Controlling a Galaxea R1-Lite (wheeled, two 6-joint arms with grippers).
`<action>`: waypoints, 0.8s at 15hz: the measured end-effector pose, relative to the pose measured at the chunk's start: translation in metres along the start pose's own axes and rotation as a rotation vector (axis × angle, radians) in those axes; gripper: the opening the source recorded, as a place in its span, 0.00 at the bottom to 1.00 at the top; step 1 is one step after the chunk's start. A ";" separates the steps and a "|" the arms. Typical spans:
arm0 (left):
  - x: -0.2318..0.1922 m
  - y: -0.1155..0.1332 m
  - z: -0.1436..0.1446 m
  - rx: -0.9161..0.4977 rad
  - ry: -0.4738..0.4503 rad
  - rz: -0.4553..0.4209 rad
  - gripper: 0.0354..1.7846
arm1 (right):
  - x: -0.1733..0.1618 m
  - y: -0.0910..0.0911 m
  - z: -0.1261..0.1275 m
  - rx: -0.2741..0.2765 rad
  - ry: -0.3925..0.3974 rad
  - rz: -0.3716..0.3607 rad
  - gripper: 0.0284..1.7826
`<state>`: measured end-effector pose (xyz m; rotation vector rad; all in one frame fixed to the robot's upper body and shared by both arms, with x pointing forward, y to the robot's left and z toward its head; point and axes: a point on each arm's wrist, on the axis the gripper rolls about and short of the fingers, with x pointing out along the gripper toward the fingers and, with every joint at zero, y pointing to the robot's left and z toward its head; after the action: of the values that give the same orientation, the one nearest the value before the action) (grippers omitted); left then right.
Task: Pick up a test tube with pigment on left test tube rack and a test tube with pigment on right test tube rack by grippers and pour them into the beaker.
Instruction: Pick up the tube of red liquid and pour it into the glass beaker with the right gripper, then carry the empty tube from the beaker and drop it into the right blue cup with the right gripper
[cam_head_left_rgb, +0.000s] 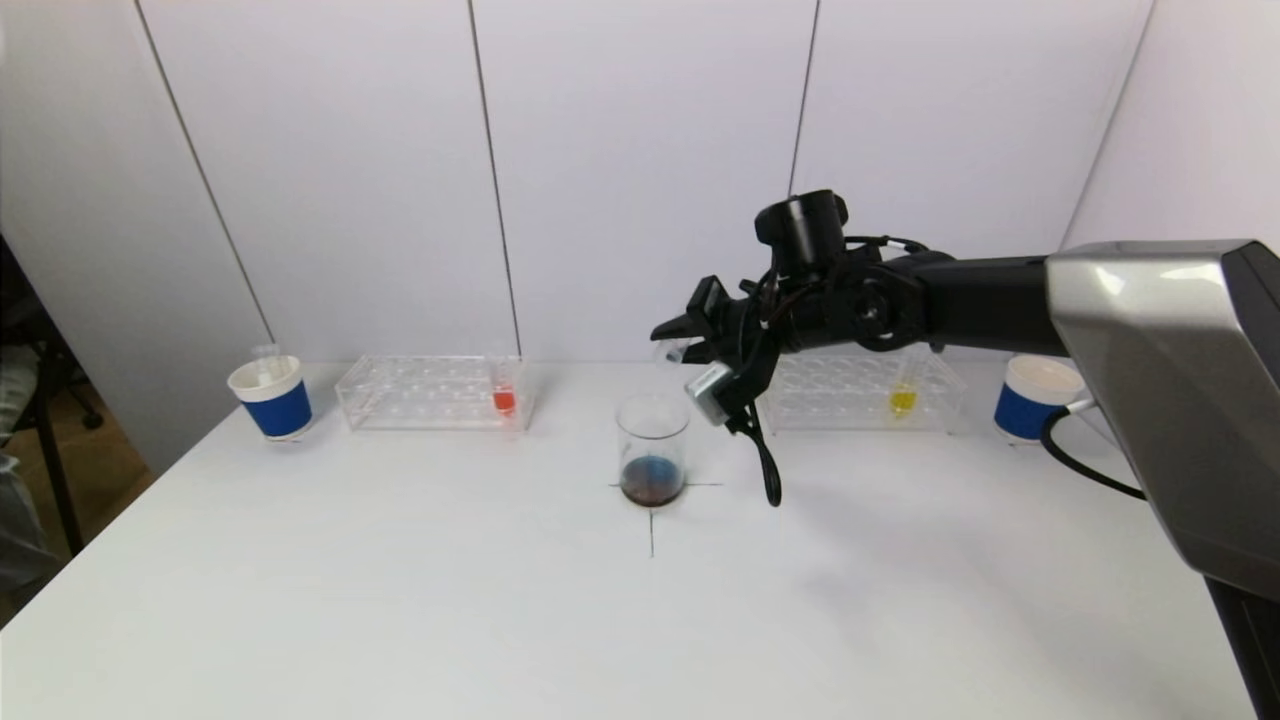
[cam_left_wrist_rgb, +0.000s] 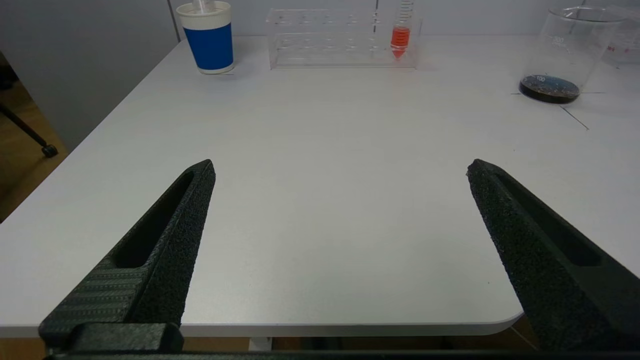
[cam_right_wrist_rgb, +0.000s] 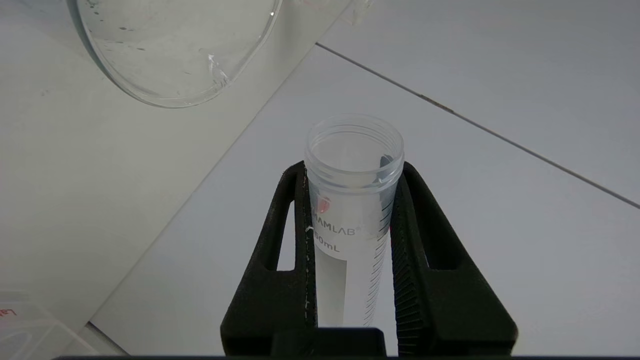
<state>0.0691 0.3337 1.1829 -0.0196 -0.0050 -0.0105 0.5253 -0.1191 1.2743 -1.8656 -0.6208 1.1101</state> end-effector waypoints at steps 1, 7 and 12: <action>0.000 0.000 0.000 0.000 0.000 0.000 0.99 | -0.001 -0.001 0.000 -0.011 0.003 0.000 0.26; 0.000 0.000 0.000 0.000 0.000 0.000 0.99 | -0.005 -0.011 0.005 -0.070 0.025 0.010 0.26; 0.000 0.000 0.000 0.000 0.000 -0.001 0.99 | -0.009 -0.013 0.003 0.046 -0.007 -0.021 0.26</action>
<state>0.0691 0.3337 1.1829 -0.0200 -0.0050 -0.0111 0.5183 -0.1180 1.2884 -1.8129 -0.6123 1.1086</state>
